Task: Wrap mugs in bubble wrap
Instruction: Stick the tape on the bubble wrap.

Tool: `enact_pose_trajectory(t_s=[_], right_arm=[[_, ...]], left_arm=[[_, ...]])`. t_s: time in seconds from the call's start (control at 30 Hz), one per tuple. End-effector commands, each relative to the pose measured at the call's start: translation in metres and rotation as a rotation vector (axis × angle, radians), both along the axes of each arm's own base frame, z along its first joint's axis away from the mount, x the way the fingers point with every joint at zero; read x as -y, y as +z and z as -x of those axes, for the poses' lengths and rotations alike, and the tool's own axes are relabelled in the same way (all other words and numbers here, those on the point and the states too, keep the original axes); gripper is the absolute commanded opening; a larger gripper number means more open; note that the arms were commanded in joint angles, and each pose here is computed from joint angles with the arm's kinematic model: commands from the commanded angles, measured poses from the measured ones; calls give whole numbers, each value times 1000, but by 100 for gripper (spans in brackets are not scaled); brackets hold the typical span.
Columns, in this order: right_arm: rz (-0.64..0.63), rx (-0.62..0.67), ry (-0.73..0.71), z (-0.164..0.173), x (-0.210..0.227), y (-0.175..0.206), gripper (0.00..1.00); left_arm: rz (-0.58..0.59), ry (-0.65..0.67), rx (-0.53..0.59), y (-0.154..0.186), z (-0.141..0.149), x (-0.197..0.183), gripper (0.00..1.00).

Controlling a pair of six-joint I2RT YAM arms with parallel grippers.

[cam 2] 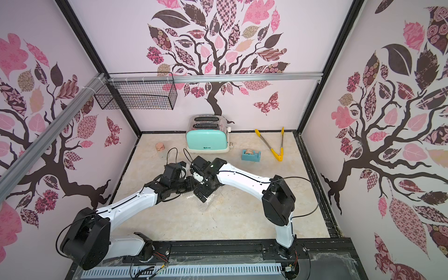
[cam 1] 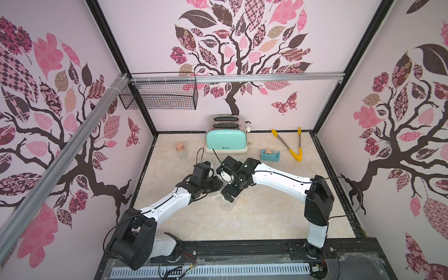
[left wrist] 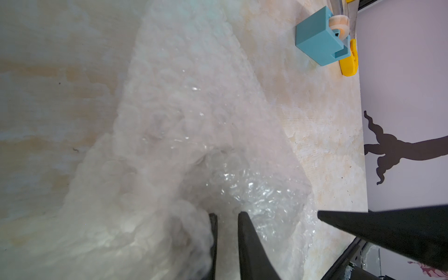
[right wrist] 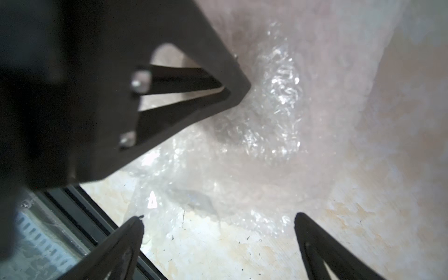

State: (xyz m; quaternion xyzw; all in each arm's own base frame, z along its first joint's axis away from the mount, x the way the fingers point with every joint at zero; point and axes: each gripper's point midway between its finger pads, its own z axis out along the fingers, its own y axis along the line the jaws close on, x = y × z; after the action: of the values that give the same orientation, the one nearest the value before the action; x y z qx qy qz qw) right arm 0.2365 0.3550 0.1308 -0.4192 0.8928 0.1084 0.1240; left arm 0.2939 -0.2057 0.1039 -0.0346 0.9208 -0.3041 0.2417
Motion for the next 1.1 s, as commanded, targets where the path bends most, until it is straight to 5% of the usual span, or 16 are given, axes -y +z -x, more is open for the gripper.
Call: enact_pose_trajectory(t_s=[0.0,0.13,0.27,0.37,0.87,1.07], right_arm=[[-126,17,37,13,-12,30,99],[-200,33,63,17,-18,41,88],[-260,22,81,19,-29,39,38],[-264,-1,88,19,-35,30,21],[-112,-54,30,14,-24,-62,28],[-156,-5,23,11,-24,-33,31]], left_arm=[[-42,21,-53,-18,9,-11,21],[-42,21,-56,-20,9,-11,21],[-40,24,-54,-18,8,-12,21],[-39,26,-53,-18,8,-13,21],[-38,28,-59,-22,7,-13,21],[-34,25,-59,-21,7,-12,21]])
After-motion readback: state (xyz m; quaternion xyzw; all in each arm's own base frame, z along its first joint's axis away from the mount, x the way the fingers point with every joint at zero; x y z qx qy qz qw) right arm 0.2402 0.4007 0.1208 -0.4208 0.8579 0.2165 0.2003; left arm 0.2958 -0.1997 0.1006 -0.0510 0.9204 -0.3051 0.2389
